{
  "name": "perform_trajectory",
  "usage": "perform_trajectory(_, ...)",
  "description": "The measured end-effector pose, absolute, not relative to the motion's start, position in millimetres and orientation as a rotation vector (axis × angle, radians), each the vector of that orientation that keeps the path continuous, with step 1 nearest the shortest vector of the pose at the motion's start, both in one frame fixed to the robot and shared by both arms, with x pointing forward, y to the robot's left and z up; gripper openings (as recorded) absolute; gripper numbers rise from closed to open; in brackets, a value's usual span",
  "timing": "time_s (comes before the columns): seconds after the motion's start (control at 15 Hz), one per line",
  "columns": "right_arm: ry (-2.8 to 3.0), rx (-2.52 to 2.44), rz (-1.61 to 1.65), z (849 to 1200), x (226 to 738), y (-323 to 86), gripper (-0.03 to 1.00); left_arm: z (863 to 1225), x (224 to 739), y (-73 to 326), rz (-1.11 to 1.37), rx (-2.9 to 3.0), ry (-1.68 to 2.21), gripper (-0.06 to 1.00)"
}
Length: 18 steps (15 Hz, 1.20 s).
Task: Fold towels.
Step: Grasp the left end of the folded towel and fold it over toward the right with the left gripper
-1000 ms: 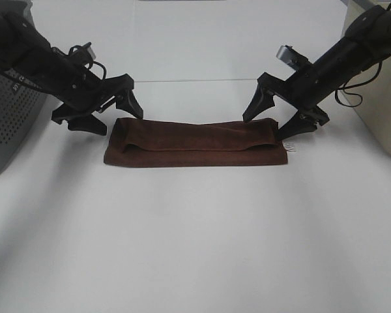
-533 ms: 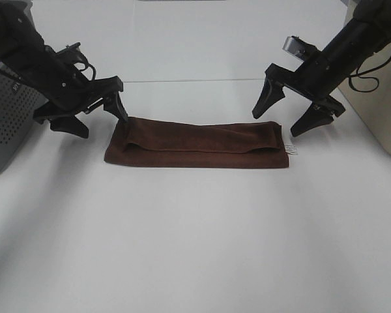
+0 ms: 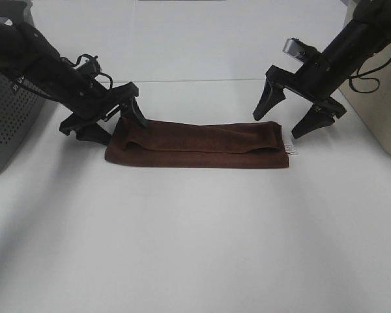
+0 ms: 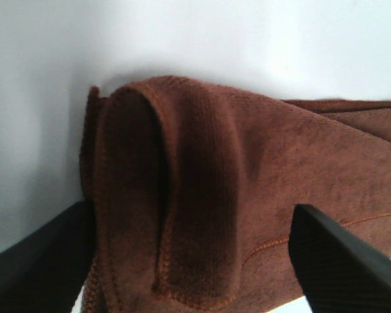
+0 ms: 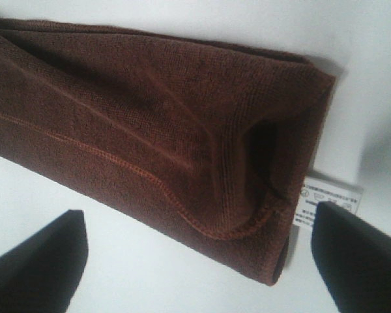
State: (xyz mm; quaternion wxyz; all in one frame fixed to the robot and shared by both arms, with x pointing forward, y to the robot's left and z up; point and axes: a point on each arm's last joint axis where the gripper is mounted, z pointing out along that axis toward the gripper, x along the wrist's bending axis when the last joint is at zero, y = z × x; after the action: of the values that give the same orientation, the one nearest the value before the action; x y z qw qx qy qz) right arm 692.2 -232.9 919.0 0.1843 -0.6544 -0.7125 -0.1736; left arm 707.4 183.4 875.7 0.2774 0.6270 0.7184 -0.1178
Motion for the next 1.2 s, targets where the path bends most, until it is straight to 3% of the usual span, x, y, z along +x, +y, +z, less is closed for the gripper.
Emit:
perform_trajectory(0.2,-2.009,-1.845,-0.489,919,692,-233,0.87,873,713,181,-0.344,1.672,1.93,0.68)
perform_trajectory(0.27,-2.009,-1.846,-0.491,919,692,-233,0.87,870,713,181,-0.35,1.668,1.941,0.57)
perform_trajectory(0.47,-2.01,-1.852,-0.496,919,693,-233,0.87,868,712,183,-0.329,1.701,1.944,0.1)
perform_trajectory(0.53,-2.01,-1.853,-0.498,919,693,-233,0.87,871,712,184,-0.307,1.722,1.939,0.04)
perform_trajectory(0.8,-2.01,-1.853,-0.498,919,693,-233,0.87,912,710,201,-0.109,1.831,1.987,0.04)
perform_trajectory(1.0,-2.004,-1.852,-0.504,919,693,-232,0.87,963,707,210,-0.017,1.858,2.006,0.04)
perform_trajectory(1.2,-1.983,-1.85,-0.525,920,694,-231,0.87,1004,706,176,-0.131,1.866,1.852,0.04)
